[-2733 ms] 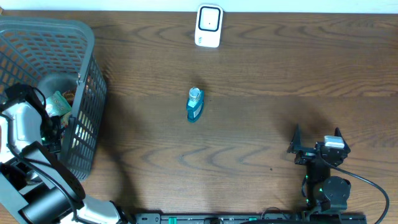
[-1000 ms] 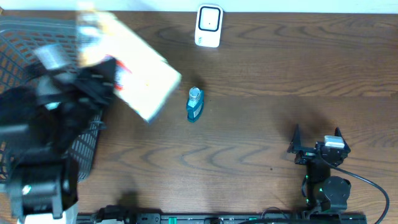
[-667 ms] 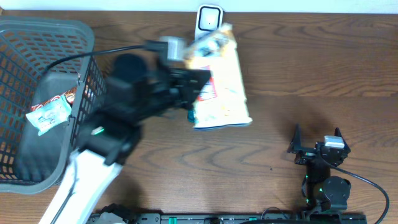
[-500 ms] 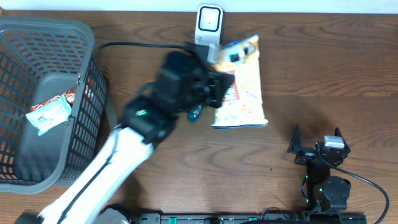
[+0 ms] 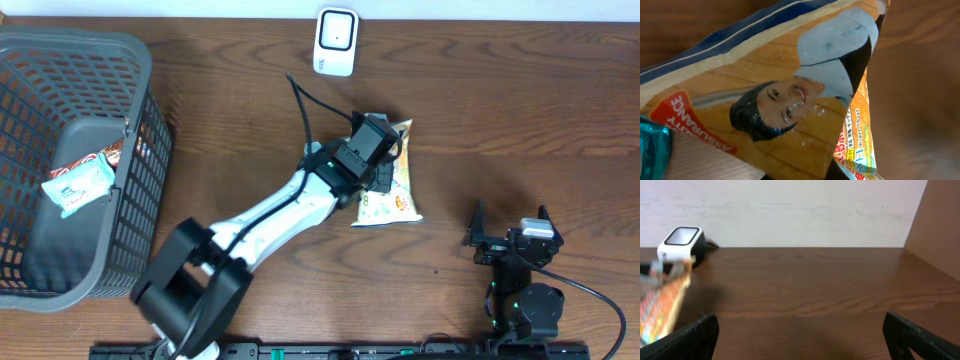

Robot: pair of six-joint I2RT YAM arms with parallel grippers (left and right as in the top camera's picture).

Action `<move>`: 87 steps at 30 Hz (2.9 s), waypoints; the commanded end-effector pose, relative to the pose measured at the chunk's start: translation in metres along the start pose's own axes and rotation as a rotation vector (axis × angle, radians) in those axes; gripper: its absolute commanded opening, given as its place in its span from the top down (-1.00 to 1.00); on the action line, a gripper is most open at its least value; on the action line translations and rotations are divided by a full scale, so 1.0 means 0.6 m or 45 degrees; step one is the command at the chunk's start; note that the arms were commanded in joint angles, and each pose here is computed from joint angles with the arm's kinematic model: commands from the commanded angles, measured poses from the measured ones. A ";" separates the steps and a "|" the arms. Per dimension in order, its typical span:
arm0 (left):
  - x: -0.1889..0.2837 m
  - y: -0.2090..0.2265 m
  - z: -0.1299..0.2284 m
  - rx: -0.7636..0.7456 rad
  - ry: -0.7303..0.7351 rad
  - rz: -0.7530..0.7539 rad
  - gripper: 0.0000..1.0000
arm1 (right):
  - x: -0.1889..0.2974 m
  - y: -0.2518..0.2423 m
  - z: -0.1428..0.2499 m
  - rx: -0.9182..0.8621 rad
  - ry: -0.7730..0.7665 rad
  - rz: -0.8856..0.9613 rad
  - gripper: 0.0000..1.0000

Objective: Scan the item barcode
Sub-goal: 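Carry the orange pack right of the bottle and release it, then reach the left gripper back into the basket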

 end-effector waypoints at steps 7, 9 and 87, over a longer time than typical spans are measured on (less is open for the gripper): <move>0.010 -0.006 -0.005 -0.008 -0.036 -0.035 -0.71 | 0.000 0.001 0.001 0.019 0.000 -0.005 -0.98; 0.029 -0.018 -0.011 -0.032 -0.060 -0.012 -0.72 | 0.000 0.001 0.001 0.019 0.000 -0.005 -0.99; 0.304 0.776 0.100 2.295 -0.237 -1.169 -0.96 | 0.000 0.001 0.001 0.019 0.000 -0.005 -0.98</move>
Point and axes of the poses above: each gripper's point midway between its finger pads, its own x axis back along the fingers, its own y axis along the line the jaws close on, z = x × y, the point moved 9 cm from there along x, back along the fingers, and after that the axes turned 2 degrees about -x, right-handed, at the moved point
